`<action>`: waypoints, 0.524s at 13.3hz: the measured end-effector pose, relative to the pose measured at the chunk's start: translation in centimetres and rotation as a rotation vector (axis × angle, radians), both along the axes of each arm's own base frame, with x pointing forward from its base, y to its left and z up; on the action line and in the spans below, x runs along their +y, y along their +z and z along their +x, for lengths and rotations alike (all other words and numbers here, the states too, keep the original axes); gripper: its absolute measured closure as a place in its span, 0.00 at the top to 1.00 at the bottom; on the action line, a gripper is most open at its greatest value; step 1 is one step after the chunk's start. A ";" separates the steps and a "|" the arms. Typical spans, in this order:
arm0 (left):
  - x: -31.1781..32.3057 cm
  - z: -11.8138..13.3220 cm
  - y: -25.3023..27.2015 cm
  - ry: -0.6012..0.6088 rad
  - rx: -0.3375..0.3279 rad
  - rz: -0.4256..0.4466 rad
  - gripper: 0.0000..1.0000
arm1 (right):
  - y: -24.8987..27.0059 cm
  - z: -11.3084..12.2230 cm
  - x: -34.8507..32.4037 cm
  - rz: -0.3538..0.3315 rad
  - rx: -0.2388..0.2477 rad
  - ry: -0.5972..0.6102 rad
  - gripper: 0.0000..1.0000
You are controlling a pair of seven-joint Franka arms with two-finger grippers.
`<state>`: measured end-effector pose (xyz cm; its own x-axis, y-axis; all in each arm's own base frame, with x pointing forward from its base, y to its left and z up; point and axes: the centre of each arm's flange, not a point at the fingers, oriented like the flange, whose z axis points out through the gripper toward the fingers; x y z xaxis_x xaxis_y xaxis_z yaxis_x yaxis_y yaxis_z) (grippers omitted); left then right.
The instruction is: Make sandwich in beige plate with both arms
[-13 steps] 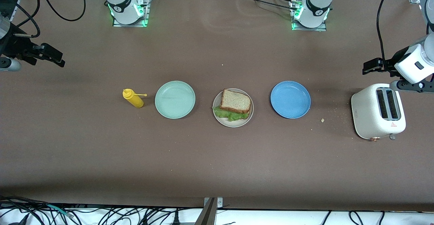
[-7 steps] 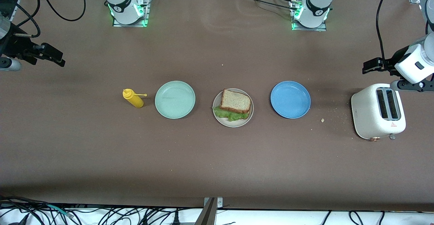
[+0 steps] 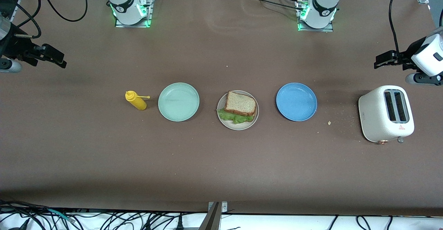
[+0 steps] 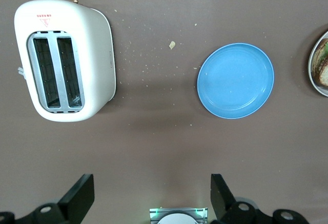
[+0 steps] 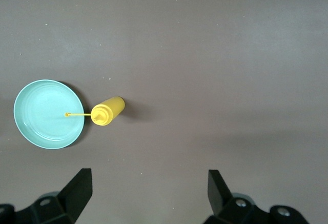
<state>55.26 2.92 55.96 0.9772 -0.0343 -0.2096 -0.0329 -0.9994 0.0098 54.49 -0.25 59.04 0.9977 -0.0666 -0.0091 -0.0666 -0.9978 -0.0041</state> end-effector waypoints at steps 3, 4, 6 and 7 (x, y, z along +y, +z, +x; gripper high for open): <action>-0.2 0.1 0.7 0.002 -0.016 0.001 1.00 | 0.0 0.0 0.0 0.000 0.000 0.000 1.00; 0.0 0.1 1.4 0.009 -0.031 0.000 1.00 | 0.0 0.0 0.0 0.000 0.000 0.000 1.00; 0.1 -0.1 2.5 0.011 -0.054 -0.006 1.00 | 0.0 0.0 0.0 0.000 0.000 0.000 1.00; 0.1 -0.3 3.0 0.012 -0.062 -0.008 1.00 | 0.0 0.0 0.0 0.000 0.000 0.000 1.00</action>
